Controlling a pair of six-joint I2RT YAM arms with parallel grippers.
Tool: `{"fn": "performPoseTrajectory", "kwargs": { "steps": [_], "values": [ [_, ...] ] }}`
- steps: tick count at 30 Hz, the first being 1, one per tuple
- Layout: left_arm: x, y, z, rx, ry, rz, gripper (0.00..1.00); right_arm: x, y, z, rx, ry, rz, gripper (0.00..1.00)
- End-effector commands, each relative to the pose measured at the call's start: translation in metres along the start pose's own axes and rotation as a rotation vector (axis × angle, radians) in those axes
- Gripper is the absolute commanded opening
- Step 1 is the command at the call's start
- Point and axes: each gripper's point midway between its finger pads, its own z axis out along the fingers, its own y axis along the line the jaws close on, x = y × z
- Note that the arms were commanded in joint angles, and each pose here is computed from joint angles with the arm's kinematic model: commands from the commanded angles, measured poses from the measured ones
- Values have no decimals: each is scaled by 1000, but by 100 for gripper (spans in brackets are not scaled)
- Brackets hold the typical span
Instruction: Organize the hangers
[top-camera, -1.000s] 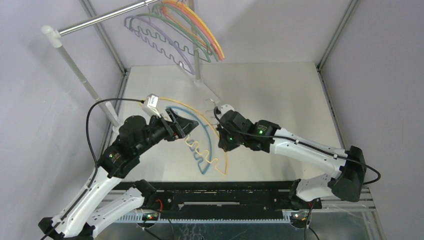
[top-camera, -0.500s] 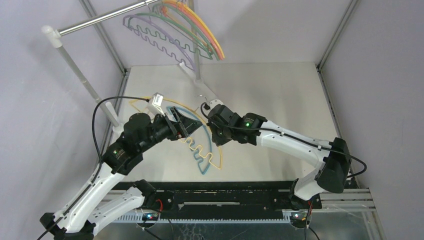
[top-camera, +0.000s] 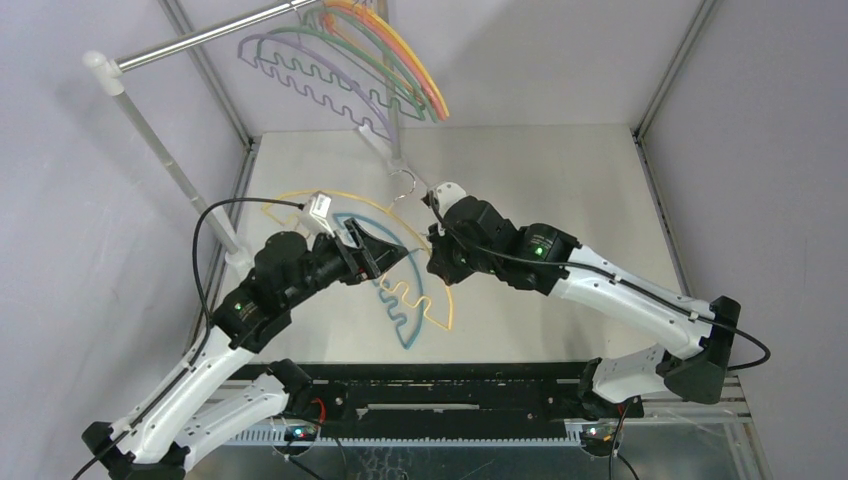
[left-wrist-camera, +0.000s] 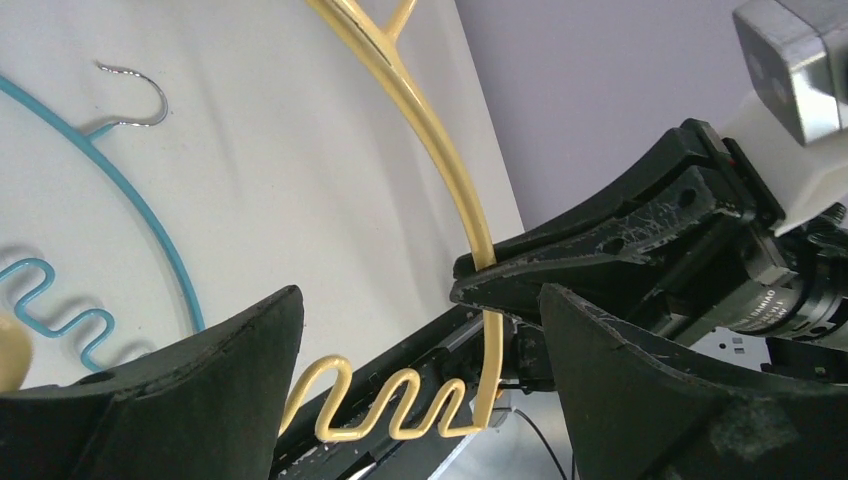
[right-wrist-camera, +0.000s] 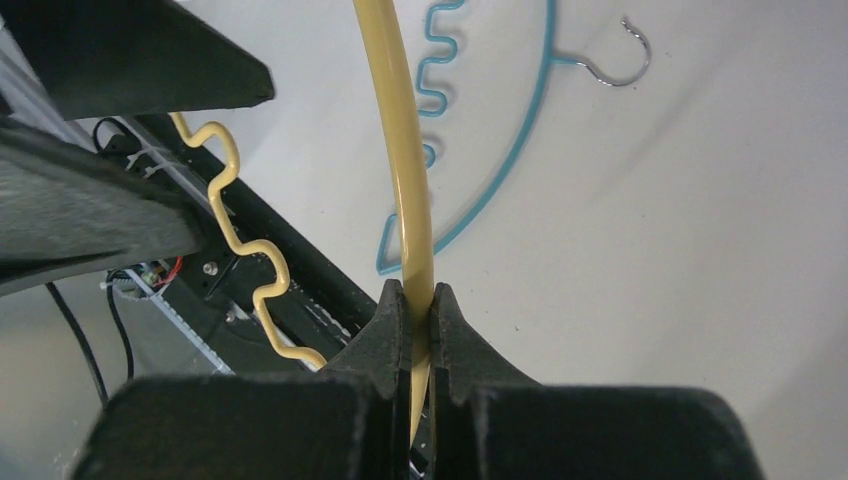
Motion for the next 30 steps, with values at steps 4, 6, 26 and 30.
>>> {"fn": "performPoseTrajectory", "kwargs": {
  "steps": [4,6,26,30],
  "values": [
    [-6,-8,12,28,-36,-10,92,-46,54,-42,-246,-180,-48,0],
    [-6,-10,15,31,-39,-12,92,-46,60,-45,-283,-181,-57,0],
    [3,-5,27,-54,-66,-13,66,-68,128,-102,-601,-321,-215,0],
    [2,-5,27,-60,-69,0,34,-65,129,-106,-609,-322,-225,0]
  ]
}}
